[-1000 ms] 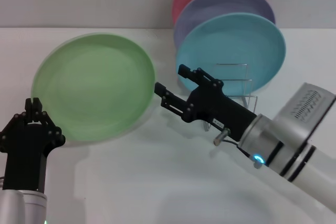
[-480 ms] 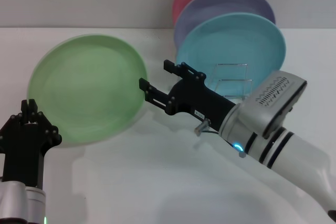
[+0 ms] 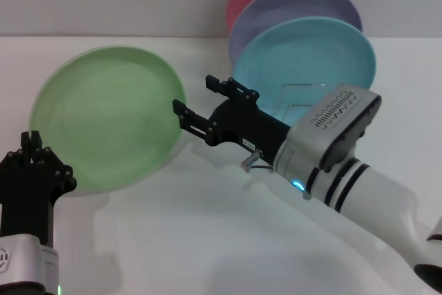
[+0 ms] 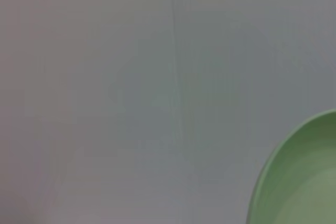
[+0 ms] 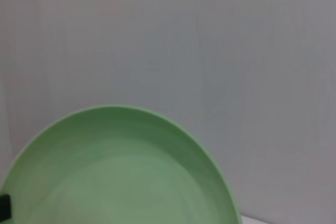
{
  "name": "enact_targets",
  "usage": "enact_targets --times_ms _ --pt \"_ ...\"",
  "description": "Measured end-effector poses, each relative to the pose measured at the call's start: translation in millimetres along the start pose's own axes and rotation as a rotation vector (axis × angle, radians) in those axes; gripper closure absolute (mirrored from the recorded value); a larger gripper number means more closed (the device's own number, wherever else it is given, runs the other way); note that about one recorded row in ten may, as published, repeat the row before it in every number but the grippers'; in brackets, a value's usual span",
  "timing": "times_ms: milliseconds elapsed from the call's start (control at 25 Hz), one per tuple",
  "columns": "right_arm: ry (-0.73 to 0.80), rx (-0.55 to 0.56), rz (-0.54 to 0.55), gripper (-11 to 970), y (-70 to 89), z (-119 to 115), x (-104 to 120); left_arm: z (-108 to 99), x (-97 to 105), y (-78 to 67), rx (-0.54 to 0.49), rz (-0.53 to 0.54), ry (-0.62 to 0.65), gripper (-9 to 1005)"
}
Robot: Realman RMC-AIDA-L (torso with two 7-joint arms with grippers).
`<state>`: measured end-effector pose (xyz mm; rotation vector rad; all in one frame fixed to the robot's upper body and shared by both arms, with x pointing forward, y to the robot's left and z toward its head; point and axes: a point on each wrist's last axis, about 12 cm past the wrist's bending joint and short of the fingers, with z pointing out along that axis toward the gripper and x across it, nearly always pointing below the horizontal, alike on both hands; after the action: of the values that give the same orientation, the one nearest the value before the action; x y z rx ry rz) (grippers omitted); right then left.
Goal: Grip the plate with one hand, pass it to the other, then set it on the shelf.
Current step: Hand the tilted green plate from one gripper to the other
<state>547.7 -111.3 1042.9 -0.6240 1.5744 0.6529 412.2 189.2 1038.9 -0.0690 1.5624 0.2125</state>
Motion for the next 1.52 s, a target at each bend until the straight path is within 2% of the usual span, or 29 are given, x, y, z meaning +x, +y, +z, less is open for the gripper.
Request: enact_targets --times_ms 640,1200,1440,1520 --pt "0.036 0.022 -0.027 211 2.0 16 -7 1 -7 -5.2 -0.035 0.064 0.021 933" --pt "0.042 0.017 -0.029 328 3.4 20 -8 -4 -8 -6.5 -0.029 0.074 0.008 926" --pt "0.038 0.017 -0.027 550 4.0 21 -9 -4 -9 -8.2 -0.018 0.075 0.004 923" --pt "0.037 0.016 -0.028 581 4.0 22 -10 -4 -9 -8.7 -0.015 0.076 0.002 922"
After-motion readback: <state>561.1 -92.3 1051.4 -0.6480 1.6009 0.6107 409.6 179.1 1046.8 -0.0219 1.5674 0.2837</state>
